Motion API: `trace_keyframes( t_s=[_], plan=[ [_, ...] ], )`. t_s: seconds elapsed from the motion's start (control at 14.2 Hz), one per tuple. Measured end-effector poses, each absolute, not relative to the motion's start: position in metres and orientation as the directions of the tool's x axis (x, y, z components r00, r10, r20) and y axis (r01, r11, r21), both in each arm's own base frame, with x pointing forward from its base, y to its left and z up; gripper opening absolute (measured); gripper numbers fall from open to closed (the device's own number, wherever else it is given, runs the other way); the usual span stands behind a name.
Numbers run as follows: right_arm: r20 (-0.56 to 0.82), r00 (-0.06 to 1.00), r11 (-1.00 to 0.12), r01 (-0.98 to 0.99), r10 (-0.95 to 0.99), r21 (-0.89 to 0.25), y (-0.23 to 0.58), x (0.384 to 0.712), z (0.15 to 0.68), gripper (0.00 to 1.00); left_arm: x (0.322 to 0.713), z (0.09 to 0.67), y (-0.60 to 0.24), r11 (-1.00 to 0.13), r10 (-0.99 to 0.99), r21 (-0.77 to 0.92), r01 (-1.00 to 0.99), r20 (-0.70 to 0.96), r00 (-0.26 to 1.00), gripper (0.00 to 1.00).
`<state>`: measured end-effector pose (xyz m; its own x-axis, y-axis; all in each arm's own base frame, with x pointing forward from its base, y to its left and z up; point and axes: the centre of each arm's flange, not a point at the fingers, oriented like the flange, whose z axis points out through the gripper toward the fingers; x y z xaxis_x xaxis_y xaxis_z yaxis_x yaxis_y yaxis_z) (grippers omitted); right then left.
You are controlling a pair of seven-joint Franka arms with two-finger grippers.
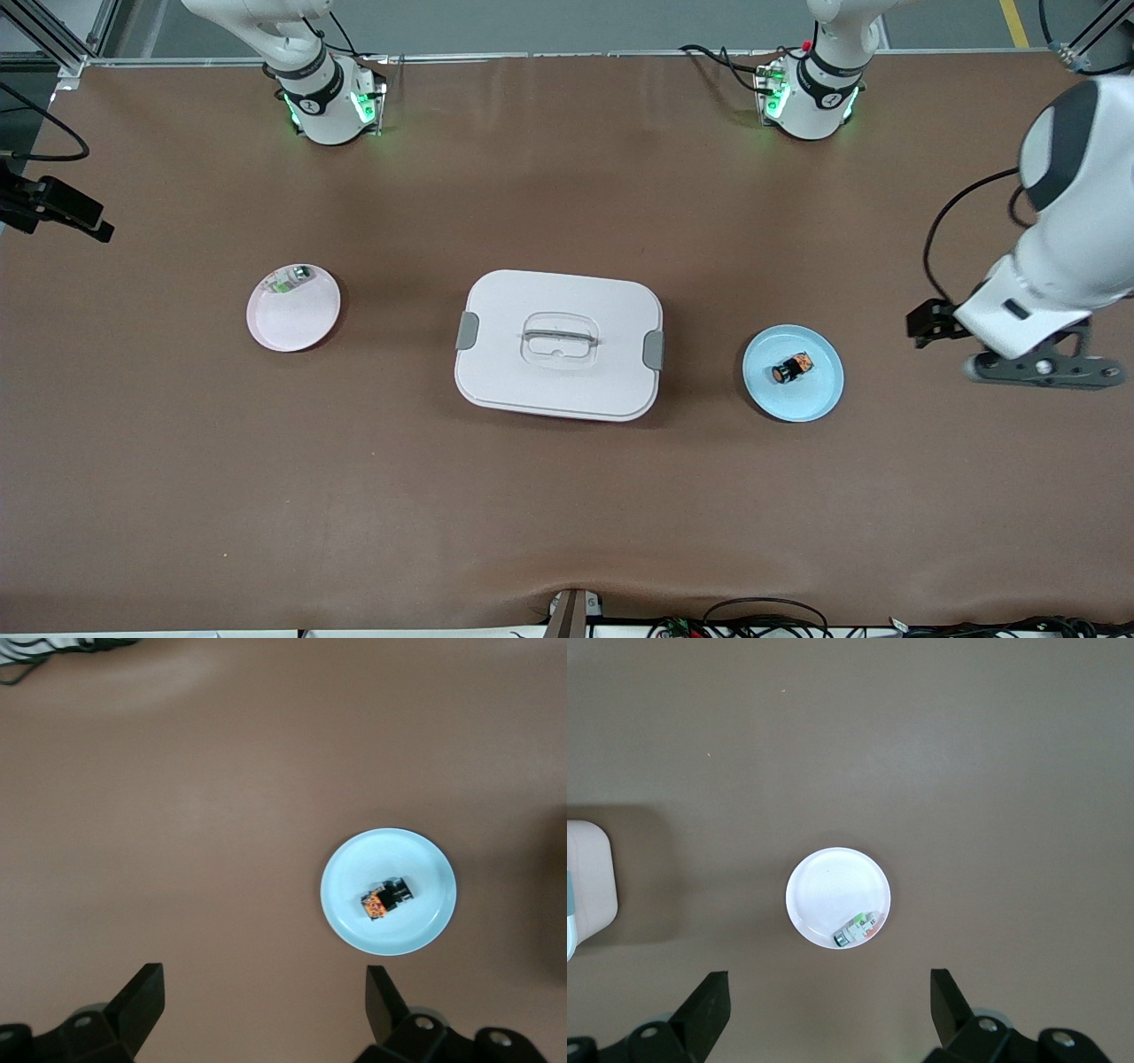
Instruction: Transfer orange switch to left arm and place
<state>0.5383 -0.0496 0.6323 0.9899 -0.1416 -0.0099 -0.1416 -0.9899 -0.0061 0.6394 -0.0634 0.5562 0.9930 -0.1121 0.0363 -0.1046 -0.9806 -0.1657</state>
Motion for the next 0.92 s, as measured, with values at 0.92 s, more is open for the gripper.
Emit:
trace_keyframes(
  t_s=[0.92],
  plan=[
    [-0.023,0.989,-0.989,-0.148,-0.148,-0.007,-0.053,0.543,0.624,1.00,0.577,0.651,-0.024,-0.995,0.094,0.044,0.094,0.012,0.995,1.00]
  ],
)
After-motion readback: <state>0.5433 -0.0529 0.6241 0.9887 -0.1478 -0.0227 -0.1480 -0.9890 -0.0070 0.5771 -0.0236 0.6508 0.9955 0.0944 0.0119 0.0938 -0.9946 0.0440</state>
